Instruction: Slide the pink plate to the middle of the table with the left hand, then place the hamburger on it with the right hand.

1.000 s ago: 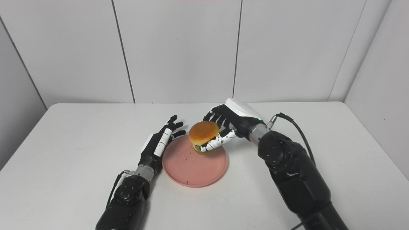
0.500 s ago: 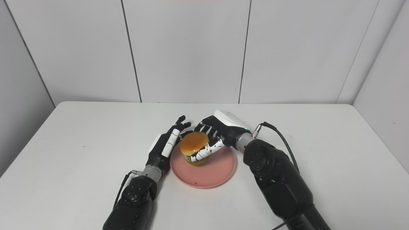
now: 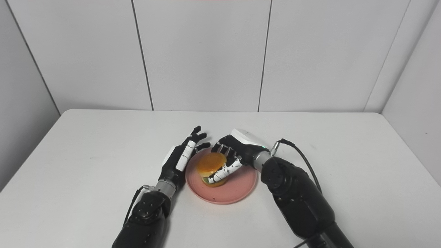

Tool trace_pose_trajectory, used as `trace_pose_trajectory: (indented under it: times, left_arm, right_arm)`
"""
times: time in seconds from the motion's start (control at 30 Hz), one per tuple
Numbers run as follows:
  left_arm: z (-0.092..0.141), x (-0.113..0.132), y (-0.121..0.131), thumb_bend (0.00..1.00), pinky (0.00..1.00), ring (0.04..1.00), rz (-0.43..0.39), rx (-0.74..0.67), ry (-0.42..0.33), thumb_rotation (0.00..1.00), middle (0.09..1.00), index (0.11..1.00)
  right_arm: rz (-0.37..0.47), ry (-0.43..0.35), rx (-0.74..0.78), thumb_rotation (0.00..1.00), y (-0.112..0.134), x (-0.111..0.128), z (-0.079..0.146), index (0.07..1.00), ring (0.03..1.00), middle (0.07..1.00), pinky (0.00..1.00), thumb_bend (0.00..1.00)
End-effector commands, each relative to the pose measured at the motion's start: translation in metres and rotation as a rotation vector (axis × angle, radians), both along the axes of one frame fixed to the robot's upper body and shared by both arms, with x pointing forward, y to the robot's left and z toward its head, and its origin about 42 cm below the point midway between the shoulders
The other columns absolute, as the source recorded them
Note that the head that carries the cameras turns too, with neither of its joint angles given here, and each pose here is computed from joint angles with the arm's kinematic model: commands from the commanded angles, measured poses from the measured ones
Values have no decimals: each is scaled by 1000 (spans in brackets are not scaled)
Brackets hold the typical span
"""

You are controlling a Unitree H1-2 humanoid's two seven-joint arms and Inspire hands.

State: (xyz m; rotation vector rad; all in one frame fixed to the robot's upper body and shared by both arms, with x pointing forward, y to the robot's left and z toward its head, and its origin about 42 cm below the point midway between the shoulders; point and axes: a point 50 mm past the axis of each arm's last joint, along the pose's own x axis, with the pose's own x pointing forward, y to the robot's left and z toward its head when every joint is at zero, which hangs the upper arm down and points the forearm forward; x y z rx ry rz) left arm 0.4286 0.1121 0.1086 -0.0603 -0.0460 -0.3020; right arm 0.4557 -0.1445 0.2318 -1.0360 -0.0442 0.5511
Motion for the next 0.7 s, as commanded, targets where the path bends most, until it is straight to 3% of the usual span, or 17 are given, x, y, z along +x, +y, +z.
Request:
trace_pose_trajectory:
  times: [0.0, 0.33, 0.4, 0.43, 0.47, 0.5, 0.53, 0.57, 0.67]
  left_arm:
    - [-28, -18, 6, 793, 797, 831, 10, 8, 65, 890, 909, 939]
    - [-26, -17, 5, 815, 781, 837, 9, 16, 63, 892, 897, 942]
    - [-26, -16, 5, 825, 778, 837, 9, 19, 64, 890, 896, 941]
    - [-26, -16, 5, 819, 773, 846, 9, 20, 64, 890, 897, 938]
    - [-26, -16, 5, 816, 770, 851, 9, 21, 64, 890, 898, 937]
    - [-26, -16, 5, 803, 763, 857, 8, 21, 64, 892, 901, 936]
    - [-26, -16, 5, 795, 760, 857, 8, 22, 63, 893, 902, 936]
    - [-25, -16, 6, 786, 758, 852, 8, 23, 63, 894, 900, 935]
    - [-25, -15, 6, 786, 756, 833, 6, 21, 58, 896, 894, 931]
  right_arm:
    - [30, -94, 13, 327, 5, 7, 25, 605, 511, 569, 435, 863]
    - [59, -133, -85, 364, -2, 6, 17, 609, 522, 564, 456, 879]
    - [58, -155, -112, 394, -3, 4, 17, 672, 569, 618, 503, 944]
    - [58, -166, -127, 417, -4, 3, 17, 736, 673, 707, 626, 972]
    - [67, -192, -149, 429, -4, 1, 18, 770, 727, 752, 691, 987]
    - [74, -211, -164, 451, -5, 0, 18, 823, 815, 816, 847, 996]
    - [83, -231, -189, 466, -5, -1, 20, 851, 867, 855, 921, 999]
    - [89, -244, -206, 490, -5, -2, 21, 878, 927, 901, 975, 1000]
    - [88, -254, -239, 493, -7, -5, 25, 897, 986, 959, 996, 1000]
